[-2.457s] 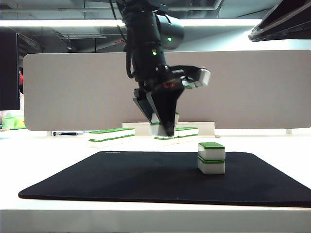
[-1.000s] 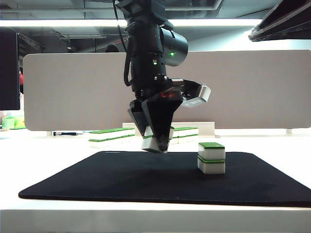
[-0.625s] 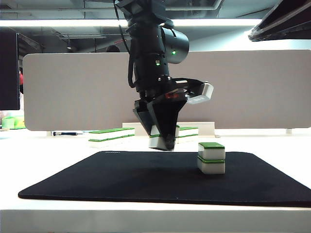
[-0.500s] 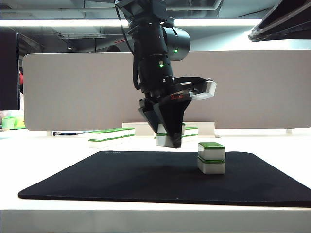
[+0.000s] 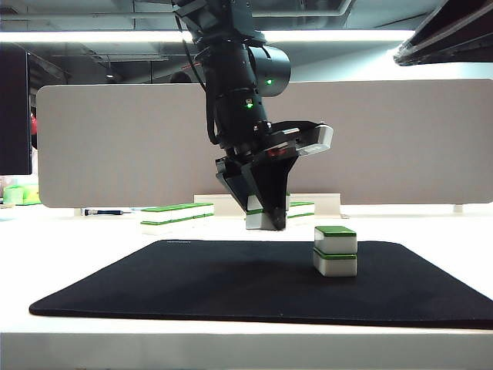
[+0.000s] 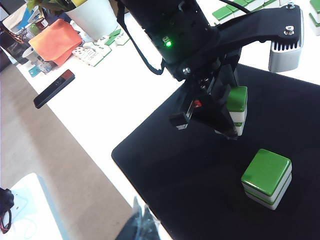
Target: Take a mahjong tile from the mahjong wall and then place it on the table close to you.
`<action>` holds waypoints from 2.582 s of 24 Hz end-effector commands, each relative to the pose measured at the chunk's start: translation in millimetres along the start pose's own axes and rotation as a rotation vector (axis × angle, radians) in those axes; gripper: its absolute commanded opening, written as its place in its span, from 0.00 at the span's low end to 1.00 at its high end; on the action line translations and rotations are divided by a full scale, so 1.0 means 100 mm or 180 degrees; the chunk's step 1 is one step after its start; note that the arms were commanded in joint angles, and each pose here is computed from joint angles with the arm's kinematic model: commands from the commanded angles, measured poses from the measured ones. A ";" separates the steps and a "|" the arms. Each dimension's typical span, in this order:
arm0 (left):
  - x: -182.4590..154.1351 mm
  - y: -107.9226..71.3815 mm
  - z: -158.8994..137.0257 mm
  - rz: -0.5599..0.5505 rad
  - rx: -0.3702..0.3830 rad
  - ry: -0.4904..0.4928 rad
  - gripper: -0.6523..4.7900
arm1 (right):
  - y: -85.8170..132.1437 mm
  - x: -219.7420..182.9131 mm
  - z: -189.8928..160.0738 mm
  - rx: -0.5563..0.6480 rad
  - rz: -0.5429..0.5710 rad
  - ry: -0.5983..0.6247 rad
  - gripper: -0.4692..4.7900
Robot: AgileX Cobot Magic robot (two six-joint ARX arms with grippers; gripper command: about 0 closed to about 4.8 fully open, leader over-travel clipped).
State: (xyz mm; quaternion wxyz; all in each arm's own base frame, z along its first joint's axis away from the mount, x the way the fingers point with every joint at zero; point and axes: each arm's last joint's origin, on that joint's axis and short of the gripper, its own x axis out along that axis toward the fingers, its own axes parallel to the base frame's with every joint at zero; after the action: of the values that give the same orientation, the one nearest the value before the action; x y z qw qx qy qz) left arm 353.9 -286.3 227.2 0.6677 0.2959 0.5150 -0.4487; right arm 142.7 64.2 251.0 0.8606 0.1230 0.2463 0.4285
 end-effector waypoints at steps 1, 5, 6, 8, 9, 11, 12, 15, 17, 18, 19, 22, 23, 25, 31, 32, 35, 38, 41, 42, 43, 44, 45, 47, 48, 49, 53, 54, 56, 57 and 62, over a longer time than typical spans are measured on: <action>-0.06 0.00 0.04 0.0023 0.0041 -0.0145 0.33 | 0.01 0.00 0.02 -0.0034 0.0014 -0.0043 0.09; -0.06 0.02 0.09 0.0093 0.0078 -0.0299 0.33 | 0.01 0.00 0.02 -0.0034 0.0014 -0.0043 0.09; -0.06 0.02 0.09 0.0093 0.0076 -0.0298 0.33 | 0.01 0.00 0.02 -0.0033 0.0014 -0.0042 0.09; -0.06 0.01 0.08 0.0084 0.0068 -0.0282 0.33 | 0.01 0.00 0.02 -0.0034 0.0014 -0.0043 0.09; -0.06 0.01 0.08 0.0081 0.0066 -0.0274 0.33 | 0.01 0.00 0.02 -0.0034 0.0014 -0.0043 0.09; -0.06 0.01 0.07 0.0074 0.0064 -0.0258 0.33 | 0.01 0.00 0.02 -0.0034 0.0014 -0.0043 0.09; -0.06 0.01 0.07 0.0074 0.0064 -0.0258 0.33 | 0.01 0.00 0.02 -0.0034 0.0014 -0.0043 0.09; -0.06 0.01 0.08 0.0070 0.0069 -0.0262 0.33 | 0.01 0.00 0.02 -0.0034 0.0014 -0.0043 0.09; -0.06 0.01 0.07 0.0065 0.0070 -0.0260 0.33 | 0.01 0.00 0.02 -0.0034 0.0014 -0.0043 0.09; -0.06 0.01 0.07 0.0064 0.0070 -0.0258 0.33 | 0.01 0.00 0.02 -0.0034 0.0014 -0.0043 0.09; -0.06 0.01 0.07 0.0064 0.0069 -0.0256 0.33 | 0.01 0.00 0.02 -0.0034 0.0014 -0.0043 0.09; -0.06 0.01 0.07 0.0057 0.0065 -0.0238 0.33 | 0.01 0.00 0.02 -0.0034 0.0014 -0.0043 0.09; -0.06 0.01 0.07 0.0052 0.0063 -0.0230 0.33 | 0.01 0.00 0.02 -0.0034 0.0014 -0.0043 0.09; -0.06 0.01 0.06 0.0052 0.0061 -0.0223 0.33 | 0.01 0.00 0.02 -0.0034 0.0014 -0.0043 0.09; -0.23 0.03 0.02 -0.0335 0.0083 -0.0459 0.33 | 0.01 0.00 0.02 -0.0034 0.0004 -0.0045 0.09; -0.25 0.04 0.01 -0.0387 0.0074 -0.0497 0.33 | 0.01 0.00 0.02 -0.0034 0.0004 -0.0045 0.09; -0.28 0.13 -0.06 -0.0416 -0.0031 -0.0476 0.33 | 0.01 0.00 0.02 -0.0034 0.0004 -0.0045 0.09; -0.28 0.14 -0.07 -0.0421 -0.0057 -0.0467 0.33 | 0.01 0.00 0.02 -0.0035 0.0004 -0.0046 0.09; -0.28 0.13 -0.08 -0.0445 -0.0092 -0.0426 0.33 | 0.01 0.00 0.02 -0.0035 0.0003 -0.0046 0.09; -0.28 0.13 -0.08 -0.0447 -0.0095 -0.0423 0.33 | 0.01 0.00 0.02 -0.0035 0.0003 -0.0046 0.09; -0.28 0.13 -0.09 -0.0451 -0.0120 -0.0415 0.33 | 0.01 0.00 0.02 -0.0035 0.0003 -0.0046 0.09; -0.28 0.13 -0.09 -0.0457 -0.0126 -0.0399 0.33 | 0.01 0.00 0.02 -0.0035 0.0003 -0.0046 0.09; -0.28 0.13 -0.10 -0.0470 -0.0133 -0.0372 0.33 | 0.01 0.00 0.02 -0.0035 0.0003 -0.0046 0.09; -0.26 0.12 -0.11 -0.0484 -0.0141 -0.0346 0.33 | 0.01 0.00 0.02 -0.0035 0.0004 -0.0046 0.09; -0.24 0.12 -0.13 -0.0500 -0.0150 -0.0317 0.33 | 0.01 0.00 0.02 -0.0035 0.0004 -0.0046 0.09; -0.22 0.12 -0.13 -0.0491 -0.0153 -0.0305 0.33 | 0.01 0.00 0.02 -0.0035 0.0004 -0.0046 0.09; -0.20 0.12 -0.15 -0.0512 -0.0166 -0.0268 0.33 | 0.01 0.00 0.02 -0.0035 0.0005 -0.0047 0.09; -0.15 0.12 -0.18 -0.0536 -0.0173 -0.0224 0.33 | 0.01 0.00 0.02 -0.0035 0.0004 -0.0046 0.09; 0.02 0.11 -0.26 -0.0586 -0.0219 -0.0123 0.33 | 0.01 0.00 0.02 -0.0035 0.0004 -0.0046 0.09; 0.06 0.11 -0.29 -0.0600 -0.0228 -0.0089 0.33 | 0.01 0.00 0.02 -0.0035 0.0005 -0.0047 0.09; 0.13 0.11 -0.33 -0.0604 -0.0249 -0.0051 0.33 | 0.01 0.00 0.02 -0.0041 0.0005 -0.0054 0.09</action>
State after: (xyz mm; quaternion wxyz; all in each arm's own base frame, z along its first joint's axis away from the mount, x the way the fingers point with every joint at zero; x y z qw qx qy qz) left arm 351.0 -256.7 198.3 0.6316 0.2180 0.5617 -0.4879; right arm 142.9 64.2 251.0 0.8608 0.1229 0.2459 0.4283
